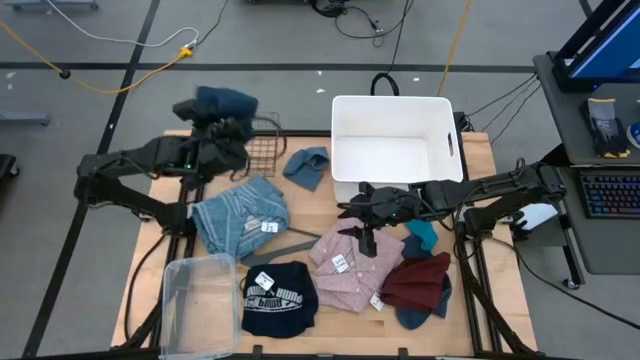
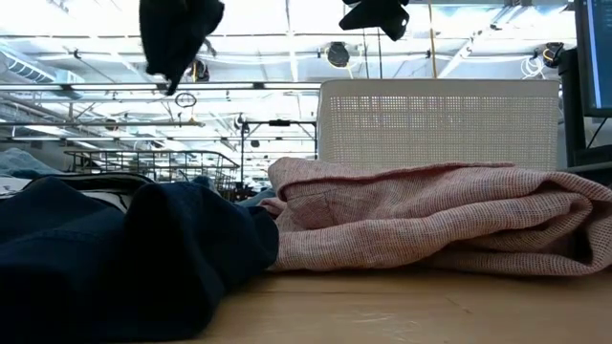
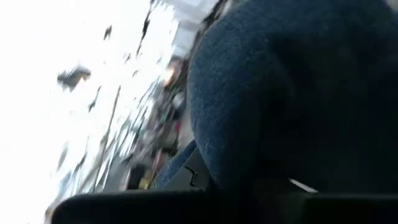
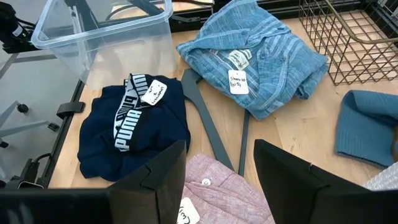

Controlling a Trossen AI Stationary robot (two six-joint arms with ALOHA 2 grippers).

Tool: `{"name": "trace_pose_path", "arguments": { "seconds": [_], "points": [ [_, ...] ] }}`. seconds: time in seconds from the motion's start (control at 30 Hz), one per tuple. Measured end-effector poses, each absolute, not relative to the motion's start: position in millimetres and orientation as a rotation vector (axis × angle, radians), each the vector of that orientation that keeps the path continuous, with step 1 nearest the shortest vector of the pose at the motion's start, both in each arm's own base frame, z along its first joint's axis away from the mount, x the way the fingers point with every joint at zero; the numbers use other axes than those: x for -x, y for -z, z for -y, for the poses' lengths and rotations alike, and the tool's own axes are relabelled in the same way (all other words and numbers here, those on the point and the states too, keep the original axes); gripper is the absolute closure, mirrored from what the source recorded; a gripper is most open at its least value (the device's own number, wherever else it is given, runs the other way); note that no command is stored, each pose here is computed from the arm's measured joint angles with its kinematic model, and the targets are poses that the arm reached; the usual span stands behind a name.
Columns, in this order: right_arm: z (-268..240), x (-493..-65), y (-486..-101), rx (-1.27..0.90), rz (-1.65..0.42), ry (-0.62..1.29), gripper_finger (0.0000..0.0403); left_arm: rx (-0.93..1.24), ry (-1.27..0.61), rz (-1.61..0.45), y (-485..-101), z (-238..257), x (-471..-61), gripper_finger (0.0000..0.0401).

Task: Pick & Place Cloths
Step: Put the dark blue underwear into the black basket

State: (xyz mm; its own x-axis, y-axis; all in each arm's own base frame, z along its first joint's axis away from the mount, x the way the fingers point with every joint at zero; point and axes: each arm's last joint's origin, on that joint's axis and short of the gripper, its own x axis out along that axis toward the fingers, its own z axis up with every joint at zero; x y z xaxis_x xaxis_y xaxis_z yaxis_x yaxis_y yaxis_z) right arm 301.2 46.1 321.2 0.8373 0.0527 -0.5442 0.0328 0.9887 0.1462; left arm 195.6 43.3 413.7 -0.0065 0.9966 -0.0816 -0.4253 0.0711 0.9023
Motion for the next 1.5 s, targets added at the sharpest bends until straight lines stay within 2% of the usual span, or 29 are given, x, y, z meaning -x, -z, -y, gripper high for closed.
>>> {"name": "trace_pose_path", "arguments": {
  "seconds": [0.13, 0.4, 0.57, 0.73, 1.07, 1.3, 1.5],
  "points": [
    [-46.2, -301.5, -321.6, -0.153, -0.575, -0.011, 0.0222, -0.718, -1.449, -0.909, -413.6, -59.5, -191.3, 0.0386],
    [-46.2, -301.5, -321.6, -0.153, -0.574, -0.012, 0.0222, -0.488, -1.482, -0.915, -402.2, -91.0, -183.8, 0.0386],
    [-46.3, -301.6, -321.5, -0.154, -0.575, -0.015, 0.0222, -0.269, -1.484, -0.89, -387.4, -111.0, -181.8, 0.0386],
    [-46.3, -301.6, -321.5, -0.154, -0.576, -0.016, 0.0222, -0.11, -1.457, -0.962, -367.5, -135.0, -186.7, 0.0386],
    [-46.4, -301.5, -321.5, -0.192, -0.577, -0.007, 0.0222, 0.353, -1.404, -1.118, -326.0, -181.7, -184.1, 0.0386],
    [-46.4, -301.6, -321.2, -0.195, -0.578, -0.006, 0.0222, 0.637, -1.325, -1.103, -318.3, -198.7, -171.2, 0.0385],
    [-46.4, -301.6, -321.2, -0.202, -0.578, -0.004, 0.0222, 0.734, -1.417, -1.097, -317.4, -205.7, -155.8, 0.0384]
  ]
}}
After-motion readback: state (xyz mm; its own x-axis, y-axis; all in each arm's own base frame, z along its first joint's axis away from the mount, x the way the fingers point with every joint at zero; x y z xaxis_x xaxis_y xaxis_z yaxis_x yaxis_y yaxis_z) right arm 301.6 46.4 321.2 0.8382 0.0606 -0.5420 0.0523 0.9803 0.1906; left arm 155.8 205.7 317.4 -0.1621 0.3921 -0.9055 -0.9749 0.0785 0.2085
